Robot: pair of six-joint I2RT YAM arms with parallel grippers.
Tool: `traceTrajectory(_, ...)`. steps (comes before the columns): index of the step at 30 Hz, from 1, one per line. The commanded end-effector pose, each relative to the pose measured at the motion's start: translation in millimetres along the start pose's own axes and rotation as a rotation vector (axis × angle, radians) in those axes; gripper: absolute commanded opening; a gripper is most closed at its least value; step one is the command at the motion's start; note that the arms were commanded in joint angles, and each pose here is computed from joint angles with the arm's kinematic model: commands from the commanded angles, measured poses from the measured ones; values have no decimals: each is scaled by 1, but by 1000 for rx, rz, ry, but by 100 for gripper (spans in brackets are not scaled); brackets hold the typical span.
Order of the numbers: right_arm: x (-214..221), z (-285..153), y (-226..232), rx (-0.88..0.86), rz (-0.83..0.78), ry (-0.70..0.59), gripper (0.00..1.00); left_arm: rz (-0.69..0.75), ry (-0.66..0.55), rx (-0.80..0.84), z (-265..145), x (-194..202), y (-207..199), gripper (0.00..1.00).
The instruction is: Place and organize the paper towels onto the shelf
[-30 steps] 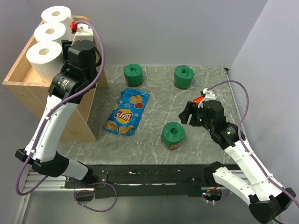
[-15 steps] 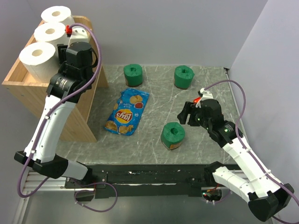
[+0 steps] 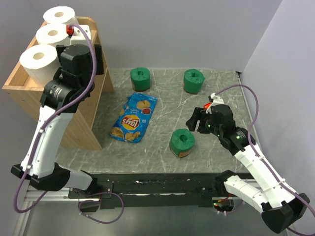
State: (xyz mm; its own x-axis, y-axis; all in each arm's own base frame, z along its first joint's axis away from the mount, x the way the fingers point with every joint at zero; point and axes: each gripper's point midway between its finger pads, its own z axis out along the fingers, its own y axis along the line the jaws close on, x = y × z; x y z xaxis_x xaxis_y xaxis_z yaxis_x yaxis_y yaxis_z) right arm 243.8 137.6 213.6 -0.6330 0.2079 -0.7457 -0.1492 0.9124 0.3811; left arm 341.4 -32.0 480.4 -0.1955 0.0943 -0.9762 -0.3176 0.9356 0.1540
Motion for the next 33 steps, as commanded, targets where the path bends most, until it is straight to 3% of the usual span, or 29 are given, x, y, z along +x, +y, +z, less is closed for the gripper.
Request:
traceTrajectory(1,-9,-5,8,-8,32,-4,78,-86,-80,337,-38,-28,-40,89)
traceTrajectory(5,0,-6,3,20,58,26,78,-66,-73,564,-60,-22,-85,99)
traceTrajectory(10,9,-2,-19,137,120,33,78,-28,-12,708,-80,6,-144,96)
traceTrajectory(17,37,8,-42,272,199,133,78,-32,216,940,-100,91,-258,99)
traceTrajectory(26,23,-11,-73,446,301,-9,78,-18,500,1065,-139,205,-347,94)
traceTrajectory(33,12,-30,-85,444,340,-162,78,0,617,1155,-169,258,-371,92)
